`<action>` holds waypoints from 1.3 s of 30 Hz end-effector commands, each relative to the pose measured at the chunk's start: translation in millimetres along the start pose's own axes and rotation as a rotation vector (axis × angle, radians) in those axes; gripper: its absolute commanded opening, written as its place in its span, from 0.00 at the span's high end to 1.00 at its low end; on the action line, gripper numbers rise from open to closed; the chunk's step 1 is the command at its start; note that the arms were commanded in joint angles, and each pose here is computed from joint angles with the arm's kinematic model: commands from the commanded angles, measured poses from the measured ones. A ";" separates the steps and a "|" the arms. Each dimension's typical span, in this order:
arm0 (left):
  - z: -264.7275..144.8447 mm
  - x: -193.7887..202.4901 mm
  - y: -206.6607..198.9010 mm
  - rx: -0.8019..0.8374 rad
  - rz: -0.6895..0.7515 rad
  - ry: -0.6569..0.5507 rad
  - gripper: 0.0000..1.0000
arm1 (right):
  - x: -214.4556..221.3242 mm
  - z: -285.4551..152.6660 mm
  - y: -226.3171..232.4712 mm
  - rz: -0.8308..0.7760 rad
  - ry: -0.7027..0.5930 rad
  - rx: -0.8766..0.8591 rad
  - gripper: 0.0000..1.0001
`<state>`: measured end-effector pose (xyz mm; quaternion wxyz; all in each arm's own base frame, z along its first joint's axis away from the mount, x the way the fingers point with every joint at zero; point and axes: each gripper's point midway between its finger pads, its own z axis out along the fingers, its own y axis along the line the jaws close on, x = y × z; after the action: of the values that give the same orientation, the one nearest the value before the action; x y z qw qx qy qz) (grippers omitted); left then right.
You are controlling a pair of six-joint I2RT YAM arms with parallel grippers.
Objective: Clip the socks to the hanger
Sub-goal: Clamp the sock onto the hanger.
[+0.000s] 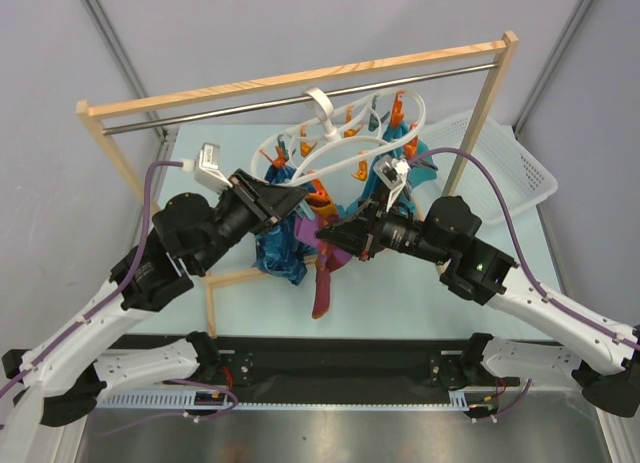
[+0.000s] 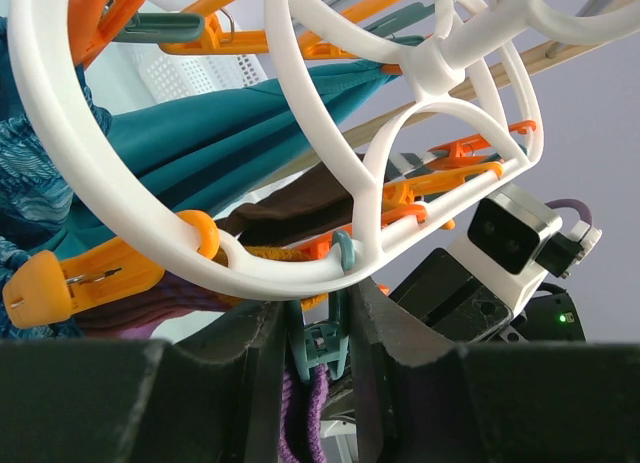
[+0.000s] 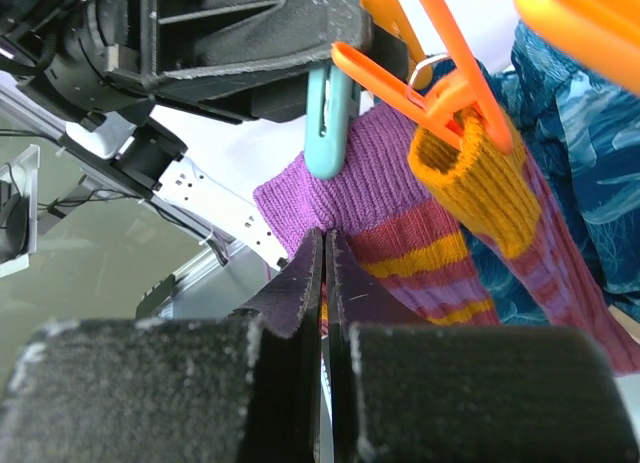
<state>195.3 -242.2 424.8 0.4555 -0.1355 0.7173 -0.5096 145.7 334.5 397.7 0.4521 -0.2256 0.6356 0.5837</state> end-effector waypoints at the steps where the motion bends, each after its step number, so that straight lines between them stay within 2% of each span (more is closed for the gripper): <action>1: -0.8 14.4 1.7 0.009 0.000 0.064 1.00 | -37.5 -4.7 26.3 -0.030 -0.111 -0.073 1.00; 14: -4.3 15.1 2.0 0.033 -0.006 0.058 0.99 | -39.2 2.8 24.8 -0.027 -0.116 -0.081 1.00; 17: -6.4 14.3 0.0 0.045 -0.014 0.057 0.89 | -41.5 4.3 24.6 -0.031 -0.119 -0.083 1.00; 18: -6.1 14.1 -0.5 0.048 -0.014 0.055 0.81 | -41.8 5.0 23.6 -0.027 -0.120 -0.082 1.00; 20: -7.0 13.1 -1.6 0.053 -0.014 0.052 0.71 | -41.4 7.4 23.1 -0.023 -0.114 -0.086 1.00; 21: -8.1 12.0 -1.2 0.052 -0.015 0.048 0.61 | -40.9 8.6 22.0 -0.020 -0.113 -0.085 1.00; 25: -10.3 10.2 1.9 0.049 -0.017 0.035 0.41 | -42.2 11.6 18.0 -0.016 -0.118 -0.080 1.00; 28: -10.6 9.5 3.8 0.045 -0.016 0.029 0.31 | -43.0 13.0 19.0 -0.015 -0.120 -0.089 1.00; 33: -16.1 4.0 4.8 0.046 0.005 0.008 0.19 | -40.0 19.0 11.3 -0.011 -0.108 -0.080 1.00; 34: -17.9 3.0 5.5 0.044 0.010 0.006 0.17 | -40.0 20.1 10.4 -0.006 -0.102 -0.077 0.97; 35: -19.5 0.9 6.7 0.041 0.020 -0.003 0.16 | -36.3 22.5 4.3 0.004 -0.086 -0.060 0.88; 37: -26.5 -1.6 7.5 0.048 0.037 -0.008 0.12 | -31.1 25.3 -5.5 0.008 -0.055 -0.026 0.77; 39: -33.1 -3.6 5.3 0.069 0.049 -0.011 0.10 | -26.8 26.2 -12.7 0.008 -0.029 0.001 0.69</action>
<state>179.0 -226.8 417.4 0.4582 -0.1217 0.7099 -0.5209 174.0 352.1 398.1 0.4483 -0.2097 0.6384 0.5895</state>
